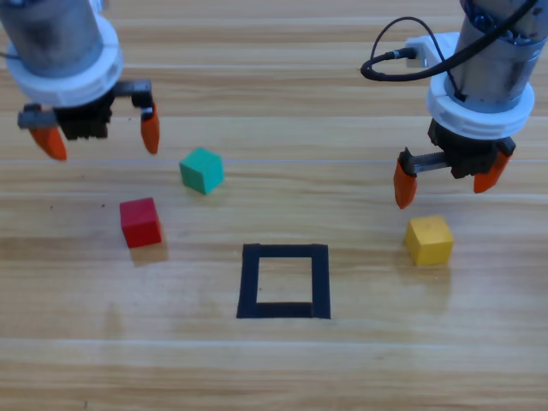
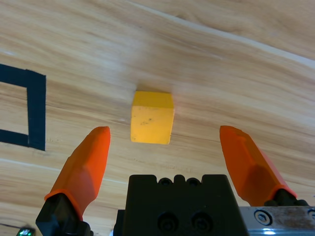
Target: Stack the blocks in the rectangular block: red at the bottom, yellow in the middle, green on top
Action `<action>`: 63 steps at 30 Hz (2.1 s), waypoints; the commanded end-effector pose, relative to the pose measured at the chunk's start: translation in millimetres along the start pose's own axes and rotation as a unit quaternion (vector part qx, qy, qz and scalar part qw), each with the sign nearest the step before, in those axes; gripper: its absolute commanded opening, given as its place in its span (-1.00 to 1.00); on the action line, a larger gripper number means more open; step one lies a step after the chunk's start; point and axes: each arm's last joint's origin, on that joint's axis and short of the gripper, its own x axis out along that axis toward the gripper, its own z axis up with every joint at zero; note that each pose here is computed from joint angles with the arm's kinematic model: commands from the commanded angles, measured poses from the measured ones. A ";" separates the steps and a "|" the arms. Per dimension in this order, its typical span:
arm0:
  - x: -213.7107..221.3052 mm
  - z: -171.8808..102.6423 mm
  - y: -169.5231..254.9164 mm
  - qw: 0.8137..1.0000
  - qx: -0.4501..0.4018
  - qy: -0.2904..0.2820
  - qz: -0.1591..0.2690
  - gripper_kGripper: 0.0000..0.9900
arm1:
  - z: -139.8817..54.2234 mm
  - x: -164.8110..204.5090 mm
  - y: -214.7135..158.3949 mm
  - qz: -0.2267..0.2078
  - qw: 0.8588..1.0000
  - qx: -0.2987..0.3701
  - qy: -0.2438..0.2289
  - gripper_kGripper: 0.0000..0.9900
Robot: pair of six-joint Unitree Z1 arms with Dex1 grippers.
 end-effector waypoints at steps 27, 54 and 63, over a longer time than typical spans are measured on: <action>94.0 -23.5 -3.1 0.998 -0.045 0.033 0.006 1.00 | 4.4 96.4 16.2 -0.014 0.993 -0.002 0.114 0.60; 125.2 -25.6 -8.0 0.999 -0.043 0.025 0.015 1.00 | -16.5 27.0 2.7 0.005 0.999 -0.026 0.019 -1.00; 134.1 -28.5 -7.6 0.998 -0.046 0.030 0.022 0.73 | -20.3 18.5 1.2 0.011 0.999 -0.030 0.009 -1.00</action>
